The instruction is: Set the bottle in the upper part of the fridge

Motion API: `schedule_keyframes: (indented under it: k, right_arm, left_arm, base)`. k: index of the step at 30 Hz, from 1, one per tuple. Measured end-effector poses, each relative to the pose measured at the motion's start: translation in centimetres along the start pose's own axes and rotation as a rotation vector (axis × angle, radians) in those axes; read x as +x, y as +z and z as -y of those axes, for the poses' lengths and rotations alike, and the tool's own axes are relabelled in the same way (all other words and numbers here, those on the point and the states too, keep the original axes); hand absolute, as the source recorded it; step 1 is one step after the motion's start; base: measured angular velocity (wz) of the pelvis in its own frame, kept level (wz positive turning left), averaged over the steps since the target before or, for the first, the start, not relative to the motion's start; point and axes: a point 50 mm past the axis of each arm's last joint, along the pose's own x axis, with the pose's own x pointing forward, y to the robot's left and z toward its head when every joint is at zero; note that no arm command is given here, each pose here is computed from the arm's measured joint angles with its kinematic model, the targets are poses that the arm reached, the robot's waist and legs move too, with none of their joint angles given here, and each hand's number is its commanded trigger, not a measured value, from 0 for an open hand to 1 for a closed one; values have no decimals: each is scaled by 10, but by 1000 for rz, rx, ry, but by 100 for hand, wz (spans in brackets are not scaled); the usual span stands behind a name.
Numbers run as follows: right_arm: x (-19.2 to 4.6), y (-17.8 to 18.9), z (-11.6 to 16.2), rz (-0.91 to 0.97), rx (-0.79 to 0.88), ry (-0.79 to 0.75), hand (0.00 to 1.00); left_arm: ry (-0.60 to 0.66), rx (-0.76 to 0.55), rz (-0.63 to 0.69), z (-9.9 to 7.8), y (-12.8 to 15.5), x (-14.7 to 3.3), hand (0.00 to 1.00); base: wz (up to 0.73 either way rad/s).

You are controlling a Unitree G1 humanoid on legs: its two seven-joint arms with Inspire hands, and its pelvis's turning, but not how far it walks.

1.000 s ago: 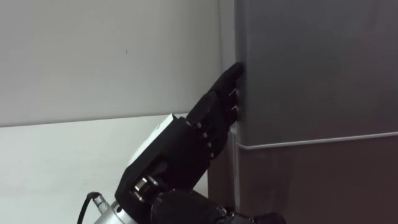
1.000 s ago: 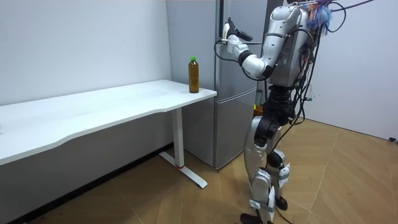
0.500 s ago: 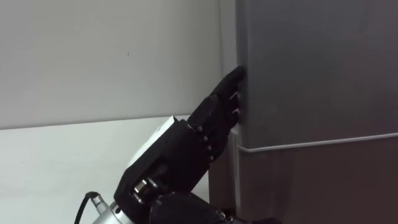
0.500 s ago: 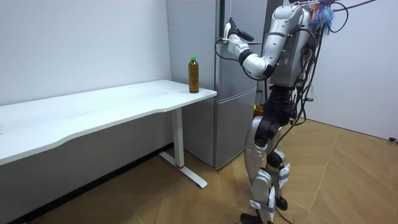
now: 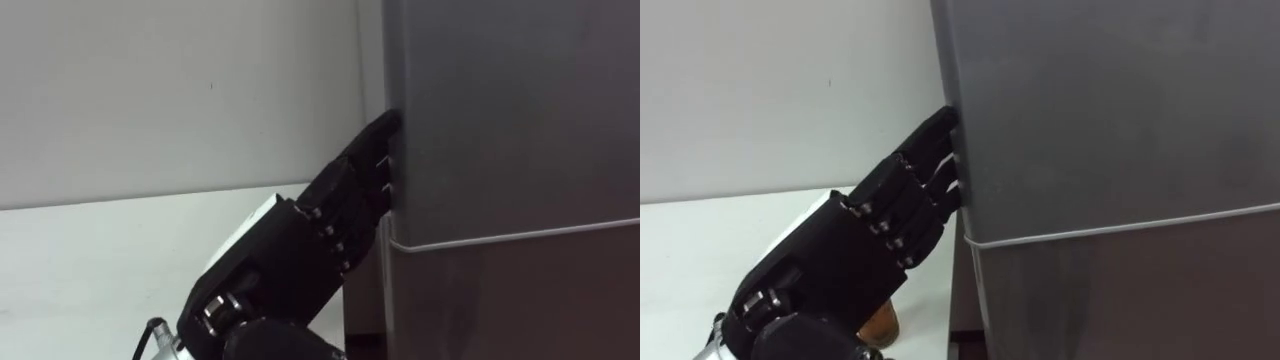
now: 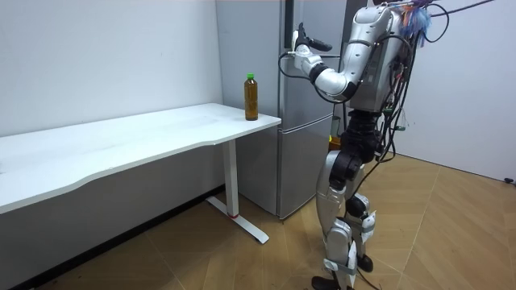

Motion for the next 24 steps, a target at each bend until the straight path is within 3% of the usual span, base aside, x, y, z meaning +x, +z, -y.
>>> schedule_keyframes:
  k: [9,24]
  right_arm:
    - [0,1,2,-18,1,12,0]
    - [-1,2,4,-14,-33,10,0]
  left_arm:
    - [-71,-50,2,3,0,-4,0]
    - [-88,-68,-5,1,6,-7,0]
  base:
    - [1]
    - [0]
